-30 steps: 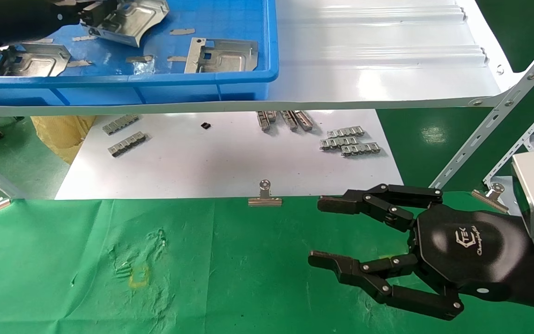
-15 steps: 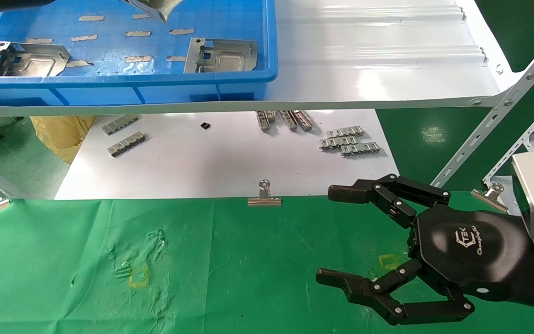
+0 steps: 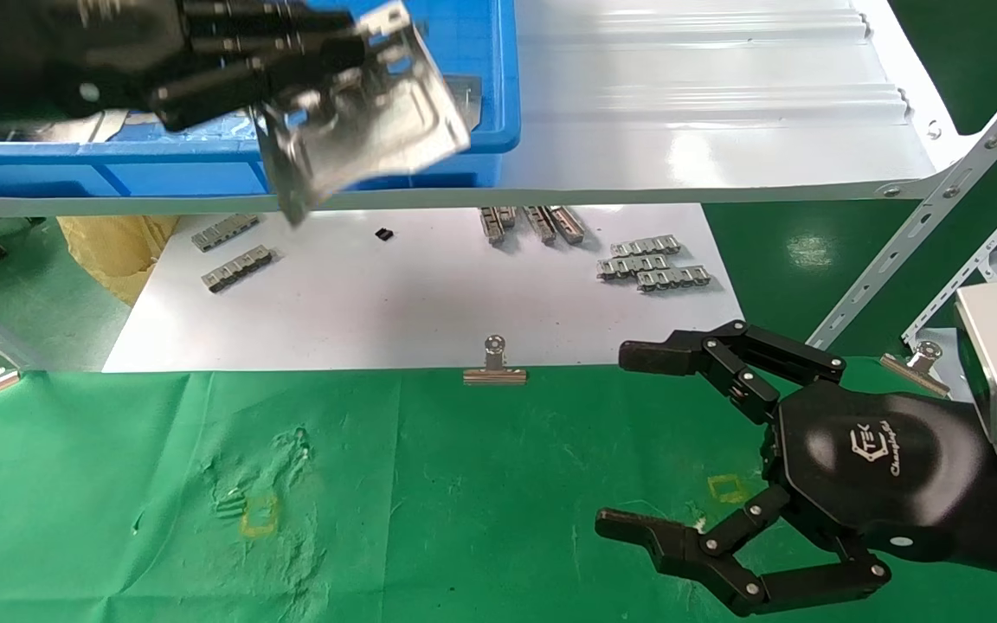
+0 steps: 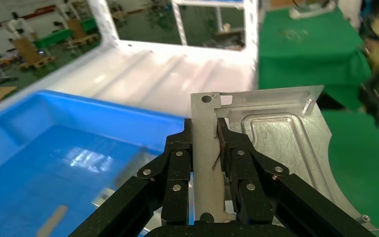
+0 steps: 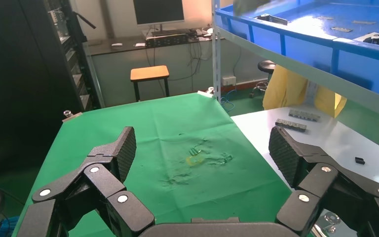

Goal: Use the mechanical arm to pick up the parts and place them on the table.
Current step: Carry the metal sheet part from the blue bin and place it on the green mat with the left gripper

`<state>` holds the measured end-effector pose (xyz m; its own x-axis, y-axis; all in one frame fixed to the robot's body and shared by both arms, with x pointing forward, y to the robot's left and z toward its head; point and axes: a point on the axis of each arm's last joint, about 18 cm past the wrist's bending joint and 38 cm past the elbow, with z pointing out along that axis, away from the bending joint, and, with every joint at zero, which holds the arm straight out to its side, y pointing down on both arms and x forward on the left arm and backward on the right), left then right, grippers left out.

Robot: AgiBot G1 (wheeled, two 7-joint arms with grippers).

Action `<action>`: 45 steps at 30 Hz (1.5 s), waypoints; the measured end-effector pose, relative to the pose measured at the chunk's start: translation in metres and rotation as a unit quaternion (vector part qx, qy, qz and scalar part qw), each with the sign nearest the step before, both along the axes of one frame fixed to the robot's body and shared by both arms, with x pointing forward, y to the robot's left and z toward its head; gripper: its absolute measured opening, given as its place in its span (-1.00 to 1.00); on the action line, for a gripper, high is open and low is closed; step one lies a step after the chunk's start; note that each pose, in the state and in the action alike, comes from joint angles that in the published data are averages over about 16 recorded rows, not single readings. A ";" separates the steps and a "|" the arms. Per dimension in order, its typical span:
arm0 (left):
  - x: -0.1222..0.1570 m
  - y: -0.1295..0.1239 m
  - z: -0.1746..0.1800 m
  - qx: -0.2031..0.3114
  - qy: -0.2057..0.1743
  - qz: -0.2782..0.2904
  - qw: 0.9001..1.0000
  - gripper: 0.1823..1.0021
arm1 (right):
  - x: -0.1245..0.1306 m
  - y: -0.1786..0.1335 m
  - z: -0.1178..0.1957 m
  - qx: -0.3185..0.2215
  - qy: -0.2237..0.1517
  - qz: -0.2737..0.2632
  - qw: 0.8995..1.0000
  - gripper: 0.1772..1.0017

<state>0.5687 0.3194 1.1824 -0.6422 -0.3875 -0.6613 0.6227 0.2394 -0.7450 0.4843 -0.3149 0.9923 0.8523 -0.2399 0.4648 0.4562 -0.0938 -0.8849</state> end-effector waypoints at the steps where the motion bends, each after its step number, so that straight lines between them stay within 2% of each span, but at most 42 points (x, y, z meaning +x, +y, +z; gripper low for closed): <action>1: -0.002 0.001 -0.005 0.008 -0.004 -0.002 1.000 -0.78 | 0.000 0.000 0.000 0.000 0.000 0.000 1.000 0.97; 6: -0.013 0.004 -0.040 0.071 -0.019 -0.006 0.997 -0.78 | 0.000 0.000 0.000 0.000 0.000 0.000 1.000 0.99; 10: -0.018 0.009 -0.075 0.135 -0.024 -0.002 0.991 -0.78 | 0.000 0.000 0.000 0.000 0.000 0.000 1.000 1.00; 18: -0.008 0.031 -0.143 0.258 -0.015 0.023 0.966 -0.78 | 0.000 0.000 0.000 0.000 0.000 0.000 1.000 1.00; 22: 0.000 0.043 -0.170 0.299 -0.006 0.030 0.954 -0.78 | 0.000 0.000 0.000 0.000 0.000 0.000 1.000 1.00; 26: 0.008 0.051 -0.191 0.323 0.002 0.030 0.946 -0.78 | 0.000 0.000 0.000 0.000 0.000 0.000 1.000 1.00; 33: 0.018 0.058 -0.217 0.342 0.007 0.026 0.939 -0.78 | 0.000 0.000 0.000 0.000 0.000 0.000 1.000 1.00; 45: 0.039 0.071 -0.232 0.339 0.007 0.052 0.939 -0.78 | 0.000 0.000 0.000 0.000 0.000 0.000 1.000 1.00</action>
<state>0.6076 0.3900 0.9505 -0.6352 0.0581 -0.7702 0.5607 0.7205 -0.4081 0.4843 -0.3149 0.9923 0.8523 -0.2399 0.4648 0.4562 -0.0938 -0.8849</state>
